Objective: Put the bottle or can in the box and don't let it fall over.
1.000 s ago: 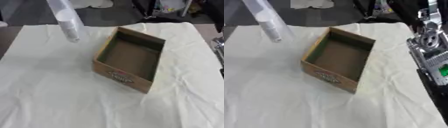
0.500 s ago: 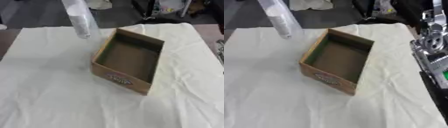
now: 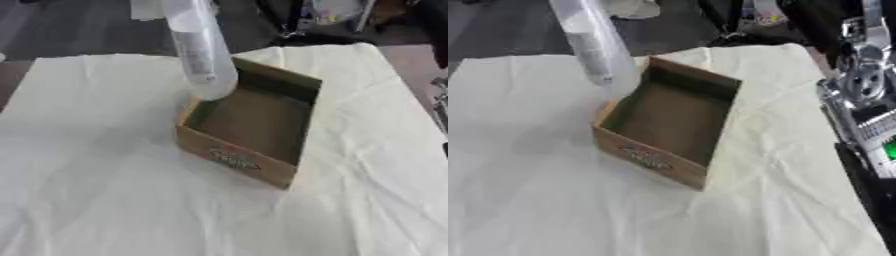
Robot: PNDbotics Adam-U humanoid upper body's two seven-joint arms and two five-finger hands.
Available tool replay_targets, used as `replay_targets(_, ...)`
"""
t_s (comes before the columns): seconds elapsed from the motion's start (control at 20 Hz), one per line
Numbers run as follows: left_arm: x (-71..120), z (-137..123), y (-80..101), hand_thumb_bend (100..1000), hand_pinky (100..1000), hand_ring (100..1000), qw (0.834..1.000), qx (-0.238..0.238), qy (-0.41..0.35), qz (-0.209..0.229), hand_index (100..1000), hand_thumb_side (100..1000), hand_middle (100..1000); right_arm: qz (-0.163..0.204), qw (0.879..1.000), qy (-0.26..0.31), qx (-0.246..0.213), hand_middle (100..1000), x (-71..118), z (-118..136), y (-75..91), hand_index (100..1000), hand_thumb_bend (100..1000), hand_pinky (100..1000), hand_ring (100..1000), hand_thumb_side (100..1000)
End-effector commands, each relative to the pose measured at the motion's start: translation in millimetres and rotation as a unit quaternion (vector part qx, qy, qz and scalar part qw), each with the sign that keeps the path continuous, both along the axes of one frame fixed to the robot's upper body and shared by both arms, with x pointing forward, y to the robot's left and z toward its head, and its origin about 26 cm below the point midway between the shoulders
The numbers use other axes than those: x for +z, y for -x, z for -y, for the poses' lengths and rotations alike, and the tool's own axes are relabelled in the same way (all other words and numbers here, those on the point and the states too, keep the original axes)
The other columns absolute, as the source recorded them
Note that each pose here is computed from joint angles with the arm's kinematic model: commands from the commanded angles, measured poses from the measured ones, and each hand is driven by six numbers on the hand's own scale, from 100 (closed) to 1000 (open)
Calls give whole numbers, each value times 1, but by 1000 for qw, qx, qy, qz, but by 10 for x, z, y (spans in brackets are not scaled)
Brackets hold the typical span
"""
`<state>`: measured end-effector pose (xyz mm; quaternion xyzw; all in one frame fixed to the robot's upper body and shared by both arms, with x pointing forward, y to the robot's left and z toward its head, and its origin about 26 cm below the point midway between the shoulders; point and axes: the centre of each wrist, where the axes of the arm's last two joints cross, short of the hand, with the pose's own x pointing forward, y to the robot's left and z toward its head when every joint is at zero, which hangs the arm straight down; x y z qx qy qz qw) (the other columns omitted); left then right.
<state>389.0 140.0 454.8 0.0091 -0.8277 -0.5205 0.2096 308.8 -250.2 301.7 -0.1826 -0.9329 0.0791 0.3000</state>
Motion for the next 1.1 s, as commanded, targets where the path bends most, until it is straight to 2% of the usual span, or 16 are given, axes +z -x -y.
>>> replay_targets(0.05, 56, 8, 38, 100, 573, 298, 1000, 1, 6, 10, 435, 319, 377, 12, 1000, 0, 8, 723, 85, -26, 31, 755, 100, 907, 751, 445)
replay_targets(0.3, -45, 120, 2, 100, 575, 297, 1000, -16, 15, -6, 433, 350, 375, 11, 1000, -3, 14, 722, 91, -55, 29, 755, 100, 907, 750, 447)
replay_targets(0.55, -156, 163, -65, 100, 578, 300, 1000, -14, 5, -12, 434, 353, 377, 7, 1000, -7, 12, 720, 76, -52, 28, 754, 100, 907, 749, 454)
replay_targets(0.9, -173, 187, -104, 100, 576, 299, 1000, -12, 10, -5, 431, 363, 374, 5, 1000, -6, 13, 719, 72, -61, 27, 753, 100, 907, 748, 463)
replay_targets(1.1, -203, 117, -168, 100, 576, 299, 1000, 0, 24, -8, 430, 373, 373, 6, 1000, -5, 13, 719, 74, -62, 27, 753, 100, 907, 747, 466)
